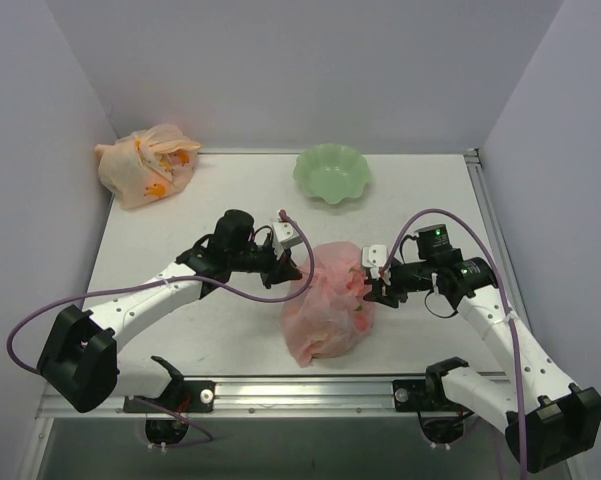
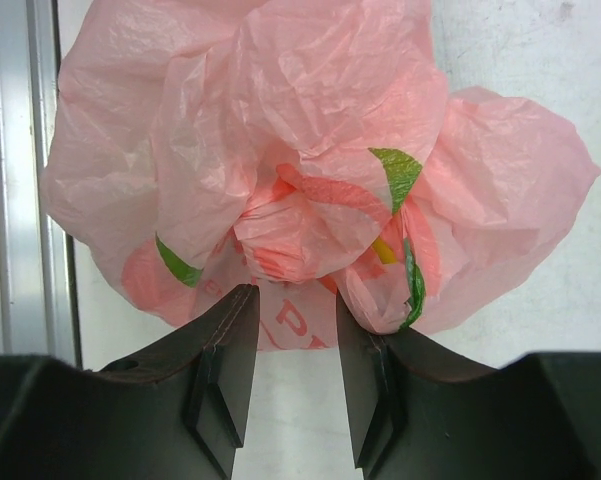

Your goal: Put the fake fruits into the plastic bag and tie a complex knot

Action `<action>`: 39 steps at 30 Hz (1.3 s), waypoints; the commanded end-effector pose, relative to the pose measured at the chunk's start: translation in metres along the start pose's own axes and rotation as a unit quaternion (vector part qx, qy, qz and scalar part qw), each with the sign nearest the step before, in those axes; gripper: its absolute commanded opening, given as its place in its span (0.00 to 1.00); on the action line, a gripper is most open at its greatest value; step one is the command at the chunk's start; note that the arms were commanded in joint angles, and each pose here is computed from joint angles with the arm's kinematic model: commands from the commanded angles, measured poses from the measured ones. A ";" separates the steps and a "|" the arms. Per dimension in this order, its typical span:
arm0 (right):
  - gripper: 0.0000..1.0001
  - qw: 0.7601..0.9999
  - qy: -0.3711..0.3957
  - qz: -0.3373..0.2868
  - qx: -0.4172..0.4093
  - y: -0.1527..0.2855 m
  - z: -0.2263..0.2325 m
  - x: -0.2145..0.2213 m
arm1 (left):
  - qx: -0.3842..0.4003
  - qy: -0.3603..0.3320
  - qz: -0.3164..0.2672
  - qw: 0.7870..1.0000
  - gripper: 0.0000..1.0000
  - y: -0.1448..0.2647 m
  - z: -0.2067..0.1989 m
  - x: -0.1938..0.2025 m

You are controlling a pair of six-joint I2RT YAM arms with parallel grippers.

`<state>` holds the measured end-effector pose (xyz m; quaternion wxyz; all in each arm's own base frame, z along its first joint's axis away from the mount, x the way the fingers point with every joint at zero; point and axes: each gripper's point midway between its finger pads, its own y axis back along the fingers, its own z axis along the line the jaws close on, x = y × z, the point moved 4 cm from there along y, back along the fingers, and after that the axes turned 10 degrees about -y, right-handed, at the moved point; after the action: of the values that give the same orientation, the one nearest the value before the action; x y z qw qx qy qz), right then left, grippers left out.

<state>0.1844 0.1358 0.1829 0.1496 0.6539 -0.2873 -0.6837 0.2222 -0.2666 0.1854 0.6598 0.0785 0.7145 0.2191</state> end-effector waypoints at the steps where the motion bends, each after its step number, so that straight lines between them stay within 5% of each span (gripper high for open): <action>1: 0.37 0.998 0.055 -0.019 0.005 -0.002 -0.002 -0.004 | 0.006 -0.025 -0.030 0.999 0.00 0.000 0.001 -0.021; 20: 0.37 0.996 0.077 -0.040 -0.002 -0.013 -0.001 -0.012 | 0.008 -0.027 -0.031 0.999 0.00 0.000 0.001 -0.021; 23: 0.31 0.996 0.081 -0.041 -0.007 -0.015 0.001 -0.013 | 0.008 -0.023 -0.030 0.999 0.00 -0.001 0.000 -0.019; 28: 0.00 0.995 0.091 -0.031 -0.001 -0.012 0.002 -0.011 | -0.001 -0.020 -0.026 0.999 0.00 0.001 0.003 -0.017; 39: 0.00 0.995 0.093 0.011 0.029 0.015 0.005 0.002 | -0.072 -0.013 -0.007 0.997 0.00 0.033 0.036 -0.002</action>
<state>0.1848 0.1358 0.1846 0.1559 0.7227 -0.2840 -0.6105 0.2427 -0.2453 0.1869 0.6540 0.0497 0.7134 0.2469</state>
